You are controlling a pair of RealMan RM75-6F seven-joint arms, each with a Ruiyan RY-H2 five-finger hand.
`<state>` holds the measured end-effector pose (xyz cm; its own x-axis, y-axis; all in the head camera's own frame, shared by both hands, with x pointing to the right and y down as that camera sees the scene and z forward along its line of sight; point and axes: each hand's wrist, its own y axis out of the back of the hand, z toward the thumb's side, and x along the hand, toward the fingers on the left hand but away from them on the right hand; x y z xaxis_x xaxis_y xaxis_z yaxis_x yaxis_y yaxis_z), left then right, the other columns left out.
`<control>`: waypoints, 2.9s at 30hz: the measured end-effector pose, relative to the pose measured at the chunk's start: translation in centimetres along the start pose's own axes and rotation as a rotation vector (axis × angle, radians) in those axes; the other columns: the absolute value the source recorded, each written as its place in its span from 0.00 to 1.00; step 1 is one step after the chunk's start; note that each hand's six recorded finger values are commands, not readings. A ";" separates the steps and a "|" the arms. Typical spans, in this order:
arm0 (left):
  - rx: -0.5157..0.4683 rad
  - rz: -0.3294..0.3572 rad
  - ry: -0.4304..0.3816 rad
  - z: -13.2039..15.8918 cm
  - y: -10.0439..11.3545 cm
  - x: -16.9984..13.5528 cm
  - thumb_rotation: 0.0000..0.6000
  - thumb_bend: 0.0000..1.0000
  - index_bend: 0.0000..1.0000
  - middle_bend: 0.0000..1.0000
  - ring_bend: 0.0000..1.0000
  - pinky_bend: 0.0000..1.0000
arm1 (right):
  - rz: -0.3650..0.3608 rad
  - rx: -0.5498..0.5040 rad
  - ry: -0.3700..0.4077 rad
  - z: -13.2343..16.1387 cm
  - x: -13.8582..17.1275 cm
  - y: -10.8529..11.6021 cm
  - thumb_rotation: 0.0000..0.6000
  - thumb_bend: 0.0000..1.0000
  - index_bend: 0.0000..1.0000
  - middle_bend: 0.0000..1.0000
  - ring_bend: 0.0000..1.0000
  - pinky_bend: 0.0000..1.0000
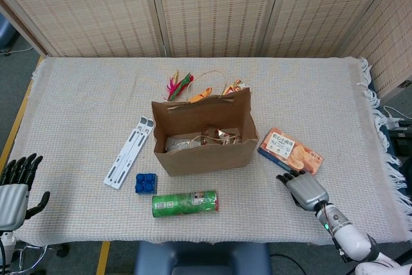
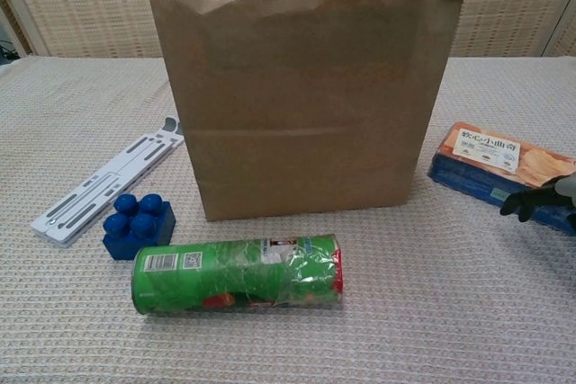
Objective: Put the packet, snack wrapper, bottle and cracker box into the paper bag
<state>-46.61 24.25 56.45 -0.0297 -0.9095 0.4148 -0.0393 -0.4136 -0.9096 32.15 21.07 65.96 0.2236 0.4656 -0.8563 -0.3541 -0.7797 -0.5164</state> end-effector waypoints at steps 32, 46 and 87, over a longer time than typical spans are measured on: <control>-0.001 -0.001 0.000 0.0 0.0 0.0 1.00 0.37 0.02 0.00 0.00 0.00 | -0.193 -0.160 -0.242 -4.2 1.6 2.8 1.00 0.03 0.00 0.00 0.00 0.03; -0.008 -0.004 -0.004 0.0 0.0 0.0 1.00 0.37 0.02 0.00 0.00 0.00 | -0.171 -0.209 -0.414 -4.5 -3.6 2.3 1.00 0.03 0.00 0.00 0.00 0.03; -0.020 -0.009 -0.015 -0.1 0.0 0.0 1.00 0.37 0.02 0.00 0.00 0.00 | -0.293 -0.426 -0.479 -4.1 -8.7 4.2 1.00 0.32 0.50 0.56 0.62 0.71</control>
<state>-46.68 24.21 56.47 -0.0140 -0.9061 0.4228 -0.0592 -0.4214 -0.9050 32.40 12.03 71.23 -0.2037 0.7382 -0.6431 0.0682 -0.6446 -0.7615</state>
